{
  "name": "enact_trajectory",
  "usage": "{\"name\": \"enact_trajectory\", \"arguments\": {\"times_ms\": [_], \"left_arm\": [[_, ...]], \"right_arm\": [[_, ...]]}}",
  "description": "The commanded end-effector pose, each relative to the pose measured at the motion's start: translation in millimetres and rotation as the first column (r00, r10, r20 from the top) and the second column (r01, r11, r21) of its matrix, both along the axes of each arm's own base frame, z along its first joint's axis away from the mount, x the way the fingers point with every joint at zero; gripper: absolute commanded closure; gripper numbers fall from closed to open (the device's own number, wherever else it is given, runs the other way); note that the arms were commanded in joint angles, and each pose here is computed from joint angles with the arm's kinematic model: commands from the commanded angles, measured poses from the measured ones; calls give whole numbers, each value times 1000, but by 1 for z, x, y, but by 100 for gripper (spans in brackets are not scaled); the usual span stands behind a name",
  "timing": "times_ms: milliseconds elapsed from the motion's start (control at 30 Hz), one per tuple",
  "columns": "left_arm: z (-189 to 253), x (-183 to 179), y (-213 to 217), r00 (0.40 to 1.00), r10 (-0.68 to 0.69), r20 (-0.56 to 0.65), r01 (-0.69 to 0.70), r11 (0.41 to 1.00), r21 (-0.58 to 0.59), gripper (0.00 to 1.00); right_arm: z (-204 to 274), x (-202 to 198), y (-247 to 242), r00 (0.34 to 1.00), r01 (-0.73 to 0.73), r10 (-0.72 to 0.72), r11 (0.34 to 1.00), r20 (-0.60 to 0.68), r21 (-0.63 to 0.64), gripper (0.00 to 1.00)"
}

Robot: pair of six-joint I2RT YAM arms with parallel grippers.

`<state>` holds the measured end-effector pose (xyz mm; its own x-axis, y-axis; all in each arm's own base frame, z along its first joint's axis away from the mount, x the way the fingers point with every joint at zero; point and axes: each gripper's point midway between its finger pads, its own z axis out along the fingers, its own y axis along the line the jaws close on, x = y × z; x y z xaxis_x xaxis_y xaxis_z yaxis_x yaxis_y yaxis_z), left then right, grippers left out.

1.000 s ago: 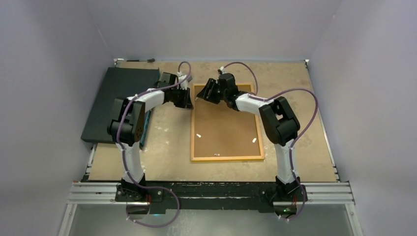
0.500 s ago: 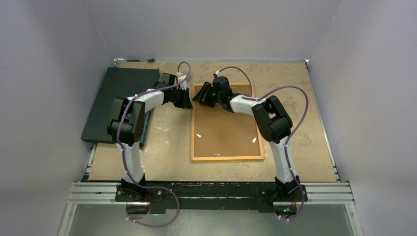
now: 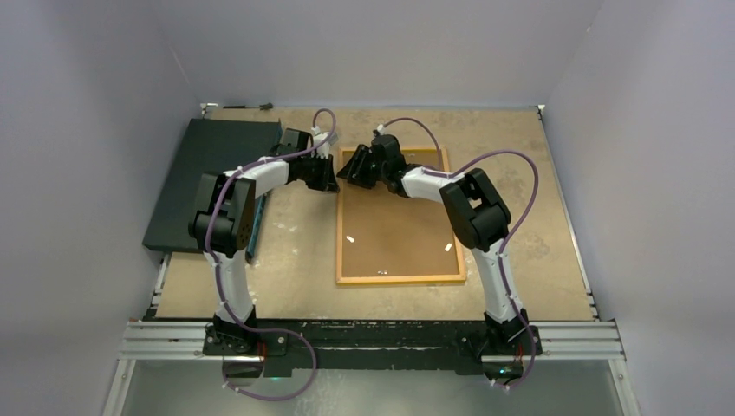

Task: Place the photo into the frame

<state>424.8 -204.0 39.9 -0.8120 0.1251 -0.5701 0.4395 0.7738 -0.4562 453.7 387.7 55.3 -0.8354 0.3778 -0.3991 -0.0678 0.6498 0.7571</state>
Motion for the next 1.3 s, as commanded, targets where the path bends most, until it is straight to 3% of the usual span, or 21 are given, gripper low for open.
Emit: {"name": "enact_trajectory", "arguments": {"times_ms": [0,167,967,1267], "left_arm": [[-7,-2,-1,1000,-10,-2,10,1000,3,98],[-6,-2,-1,1000,-13,2,13,1000,6,99],[-4,-2,0,1000,-20,15,20,1000,13,99],[-4,-4,1,1000,-21,15,20,1000,17,100]], "right_arm": [[10,9,6,999,29,-29,1000,19,11,55],[5,11,6,999,45,-45,999,4,10,58],[2,21,16,998,67,-67,998,9,8,57],[48,3,19,998,-31,26,996,53,81,55]]}}
